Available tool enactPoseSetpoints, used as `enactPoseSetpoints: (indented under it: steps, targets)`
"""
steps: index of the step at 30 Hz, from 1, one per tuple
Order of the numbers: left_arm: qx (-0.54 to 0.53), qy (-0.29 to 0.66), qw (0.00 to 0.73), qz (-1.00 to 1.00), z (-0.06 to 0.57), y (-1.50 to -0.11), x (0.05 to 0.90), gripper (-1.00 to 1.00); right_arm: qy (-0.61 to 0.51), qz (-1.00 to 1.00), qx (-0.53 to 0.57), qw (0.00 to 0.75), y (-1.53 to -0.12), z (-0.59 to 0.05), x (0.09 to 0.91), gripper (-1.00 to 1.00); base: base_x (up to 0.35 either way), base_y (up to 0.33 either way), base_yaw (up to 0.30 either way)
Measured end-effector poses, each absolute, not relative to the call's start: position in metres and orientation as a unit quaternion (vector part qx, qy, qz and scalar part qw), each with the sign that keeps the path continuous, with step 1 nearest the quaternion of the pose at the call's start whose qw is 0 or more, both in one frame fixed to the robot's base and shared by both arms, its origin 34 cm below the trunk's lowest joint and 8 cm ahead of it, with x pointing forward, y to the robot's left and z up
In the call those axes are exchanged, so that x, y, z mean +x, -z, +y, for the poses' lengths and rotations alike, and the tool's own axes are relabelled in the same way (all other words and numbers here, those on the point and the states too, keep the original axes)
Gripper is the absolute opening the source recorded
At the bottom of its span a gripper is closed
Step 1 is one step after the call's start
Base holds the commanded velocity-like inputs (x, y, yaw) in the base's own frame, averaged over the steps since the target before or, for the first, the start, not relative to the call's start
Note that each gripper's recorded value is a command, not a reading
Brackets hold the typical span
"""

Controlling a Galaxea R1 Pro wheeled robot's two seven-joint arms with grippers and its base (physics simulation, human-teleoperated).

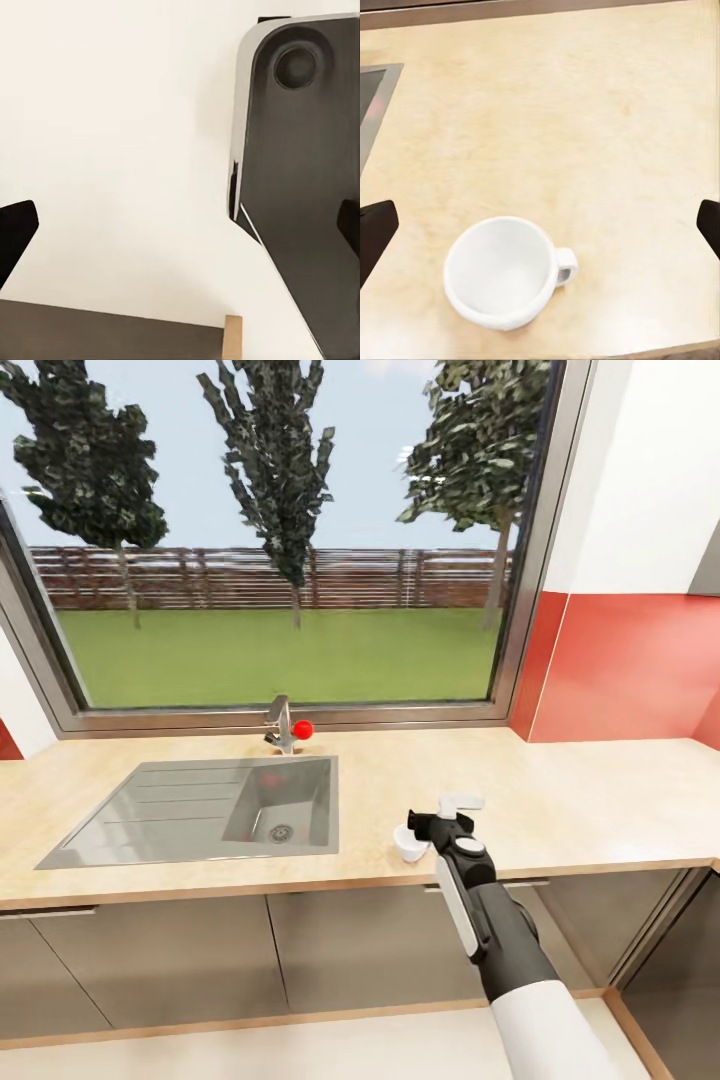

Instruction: Set up a coffee station on the kitchen countertop: keep the coffee maker on the countertop, move the bottle of coffee from the kitchen shelf to the counter next to the coffee maker, place a paper coffee filter on top of the coffee maker, put the saucer next to the coffee maker with the coffee cup on the saucer, and place the electric kettle next to the coffee maker.

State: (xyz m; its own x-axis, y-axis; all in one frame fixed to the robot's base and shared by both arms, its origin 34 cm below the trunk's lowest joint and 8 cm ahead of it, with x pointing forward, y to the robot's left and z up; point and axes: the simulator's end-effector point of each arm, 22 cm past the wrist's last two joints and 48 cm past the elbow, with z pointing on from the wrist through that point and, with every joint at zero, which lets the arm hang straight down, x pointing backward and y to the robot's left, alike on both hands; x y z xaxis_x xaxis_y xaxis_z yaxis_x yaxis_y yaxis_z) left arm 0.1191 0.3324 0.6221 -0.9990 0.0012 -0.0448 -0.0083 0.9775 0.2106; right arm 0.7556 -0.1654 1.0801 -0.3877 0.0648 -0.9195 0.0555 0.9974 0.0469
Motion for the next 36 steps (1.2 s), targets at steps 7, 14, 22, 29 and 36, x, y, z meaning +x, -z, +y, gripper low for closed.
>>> enactPoseSetpoints:
  steps: [7,14,22,29,36]
  targets:
    - [0.0,-0.104,0.014,0.995,0.332,-0.622,0.108,1.0,-0.003,0.84,0.02,0.542,-1.075,-0.155,0.753,1.0,0.0,0.0,0.0]
    - [0.002,-0.103,0.009,0.995,0.331,-0.623,0.102,1.0,-0.001,0.845,0.019,0.534,-1.076,-0.156,0.75,1.0,0.0,0.0,0.0]
    - [0.002,-0.102,0.008,0.995,0.33,-0.622,0.101,1.0,0.0,0.847,0.017,0.531,-1.085,-0.158,0.749,1.0,0.0,0.0,0.0]
    - [0.002,-0.102,0.002,0.995,0.331,-0.623,0.094,1.0,0.013,0.857,0.034,0.514,-1.077,-0.174,0.746,1.0,0.0,0.0,0.0]
    - [0.003,-0.103,-0.006,0.995,0.333,-0.624,0.084,1.0,0.056,0.912,0.048,0.404,-1.032,-0.205,0.715,1.0,0.043,0.0,0.0]
